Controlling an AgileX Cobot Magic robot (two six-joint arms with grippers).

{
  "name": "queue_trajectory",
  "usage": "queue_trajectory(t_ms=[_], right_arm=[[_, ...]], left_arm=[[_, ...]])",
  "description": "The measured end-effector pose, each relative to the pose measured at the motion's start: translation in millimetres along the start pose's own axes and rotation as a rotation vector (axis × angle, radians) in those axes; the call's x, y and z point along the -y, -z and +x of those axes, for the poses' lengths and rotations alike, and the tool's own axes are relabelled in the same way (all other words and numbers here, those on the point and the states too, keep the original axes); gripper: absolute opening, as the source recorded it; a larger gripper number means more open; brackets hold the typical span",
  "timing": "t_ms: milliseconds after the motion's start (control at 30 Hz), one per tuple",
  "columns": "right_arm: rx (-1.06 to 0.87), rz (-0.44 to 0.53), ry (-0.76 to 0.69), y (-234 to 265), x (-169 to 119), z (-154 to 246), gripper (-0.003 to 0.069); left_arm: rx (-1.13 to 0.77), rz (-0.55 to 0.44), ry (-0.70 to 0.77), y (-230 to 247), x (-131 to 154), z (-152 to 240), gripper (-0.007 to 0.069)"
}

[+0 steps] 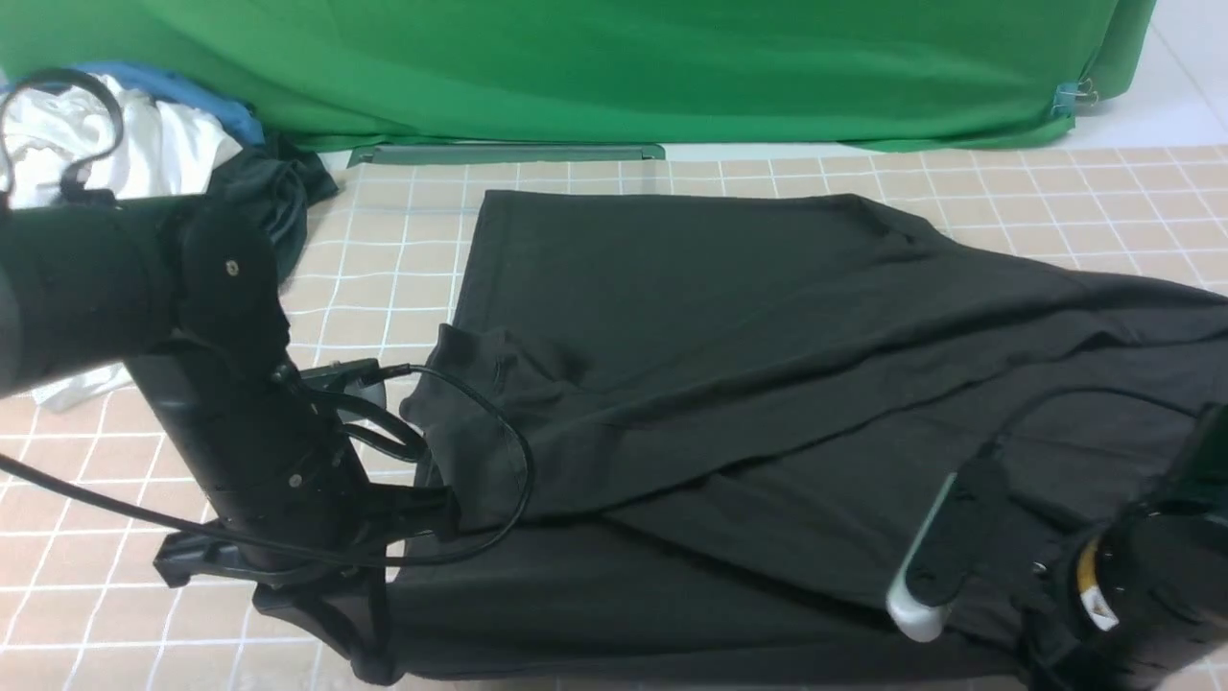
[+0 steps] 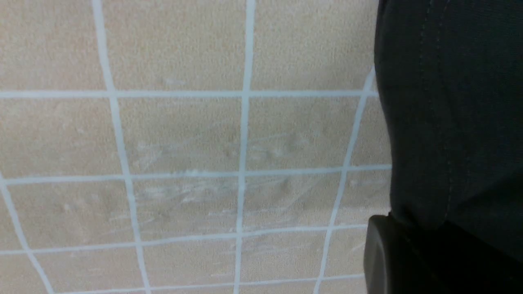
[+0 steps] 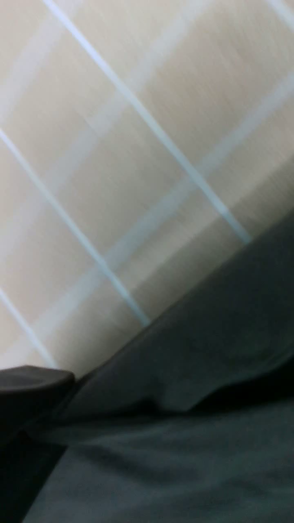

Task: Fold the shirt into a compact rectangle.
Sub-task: 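Fold the black garment in half by bringing its near edge over to the far edge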

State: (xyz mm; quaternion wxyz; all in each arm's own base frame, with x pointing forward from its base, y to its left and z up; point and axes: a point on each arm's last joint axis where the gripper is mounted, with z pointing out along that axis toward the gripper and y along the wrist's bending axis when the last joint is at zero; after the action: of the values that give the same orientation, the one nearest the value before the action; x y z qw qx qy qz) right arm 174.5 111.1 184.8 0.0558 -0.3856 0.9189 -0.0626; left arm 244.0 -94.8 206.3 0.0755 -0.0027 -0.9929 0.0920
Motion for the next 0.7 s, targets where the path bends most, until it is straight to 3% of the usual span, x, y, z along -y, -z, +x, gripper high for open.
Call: queue_trajectory(t_ms=[200, 400, 567, 700], right_arm=[[0.015, -0.038, -0.098, 13.3, -5.2, 20.8, 0.0080], [0.080, 0.030, -0.143, 28.1, 8.7, 9.2, 0.0080], [0.140, 0.064, -0.220, 29.1, 39.9, -16.3, 0.0080], [0.266, 0.118, -0.301, 17.4, 94.6, -53.8, 0.0080]], left_arm=[[0.005, 0.018, 0.003, 4.7, 1.4, 4.3, 0.0029], [0.146, 0.058, 0.055, 30.2, 6.7, -14.1, 0.0029], [0.267, 0.113, 0.109, 61.5, 7.3, -45.7, 0.0029], [0.328, 0.188, 0.156, 72.2, 10.5, -97.0, 0.0029]])
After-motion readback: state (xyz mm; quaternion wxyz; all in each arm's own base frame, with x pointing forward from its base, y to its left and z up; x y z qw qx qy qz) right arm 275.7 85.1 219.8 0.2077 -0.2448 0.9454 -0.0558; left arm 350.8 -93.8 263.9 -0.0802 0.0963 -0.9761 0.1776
